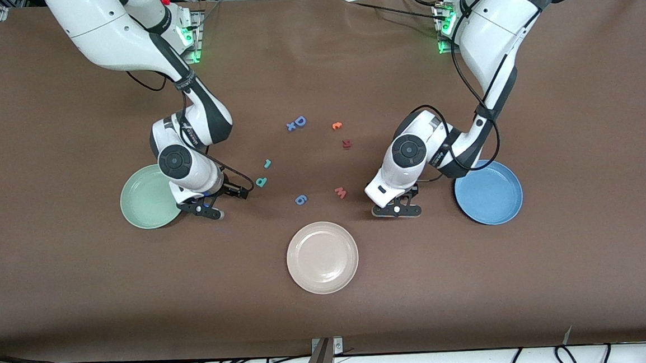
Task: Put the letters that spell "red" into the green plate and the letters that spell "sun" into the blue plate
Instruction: 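Grasp the green u with the left gripper while the right gripper grasps orange e, then place the u and e on blue and green plates with both grippers, then move both grippers back to the letters, left to yellow c, right to teal p, then grasp the yellow c with the left gripper while the right gripper grasps teal p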
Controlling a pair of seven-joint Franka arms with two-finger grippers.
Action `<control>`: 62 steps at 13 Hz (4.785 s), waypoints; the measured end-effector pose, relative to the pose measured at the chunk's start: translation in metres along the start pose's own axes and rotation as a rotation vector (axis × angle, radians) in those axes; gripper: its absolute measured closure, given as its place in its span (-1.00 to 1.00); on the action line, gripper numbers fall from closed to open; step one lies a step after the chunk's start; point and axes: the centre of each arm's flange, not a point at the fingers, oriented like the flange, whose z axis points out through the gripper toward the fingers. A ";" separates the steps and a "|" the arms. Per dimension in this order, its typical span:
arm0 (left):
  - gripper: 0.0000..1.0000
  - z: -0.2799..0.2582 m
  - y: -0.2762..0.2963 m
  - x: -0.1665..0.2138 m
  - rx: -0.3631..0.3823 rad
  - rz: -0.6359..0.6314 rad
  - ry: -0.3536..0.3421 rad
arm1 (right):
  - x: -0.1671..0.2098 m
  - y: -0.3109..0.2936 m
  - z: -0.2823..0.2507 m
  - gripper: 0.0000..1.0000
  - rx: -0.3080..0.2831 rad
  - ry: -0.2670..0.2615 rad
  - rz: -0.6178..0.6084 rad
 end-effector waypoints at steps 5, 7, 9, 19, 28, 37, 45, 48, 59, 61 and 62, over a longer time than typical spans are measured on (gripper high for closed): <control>0.08 0.001 0.002 -0.002 0.000 0.003 -0.003 | 0.000 0.000 0.001 -0.19 0.015 0.016 0.000; 0.29 0.000 0.004 -0.003 -0.001 0.005 -0.005 | 0.000 -0.001 0.001 -0.08 0.017 0.018 -0.001; 0.47 -0.001 0.004 -0.003 0.000 0.004 -0.007 | 0.001 -0.001 0.000 0.15 0.019 0.020 -0.001; 0.47 -0.076 -0.081 0.016 0.122 0.014 -0.155 | 0.006 0.004 -0.013 0.39 0.002 0.011 0.001; 0.47 -0.059 -0.235 0.030 0.079 0.188 -0.289 | 0.063 0.100 -0.072 0.42 -0.116 -0.050 -0.146; -0.03 -0.005 -0.231 0.019 0.037 0.227 -0.286 | 0.079 0.153 -0.056 0.07 -0.152 -0.091 -0.230; -1.00 -0.092 -0.161 0.024 0.057 0.216 -0.200 | 0.028 0.044 -0.062 -0.37 -0.005 -0.065 -0.050; -1.00 -0.088 -0.097 0.017 0.069 0.141 -0.183 | 0.002 -0.001 -0.060 -0.59 0.027 -0.022 0.044; -0.78 -0.009 -0.029 0.034 -0.046 0.122 -0.038 | -0.032 -0.069 -0.006 -0.97 0.067 0.019 0.175; -0.49 -0.006 -0.021 0.030 -0.044 0.134 -0.041 | -0.034 -0.069 0.000 -0.97 0.060 0.012 0.197; -0.23 -0.003 -0.020 0.029 -0.043 0.136 -0.047 | -0.035 -0.070 0.001 -0.96 0.058 0.009 0.205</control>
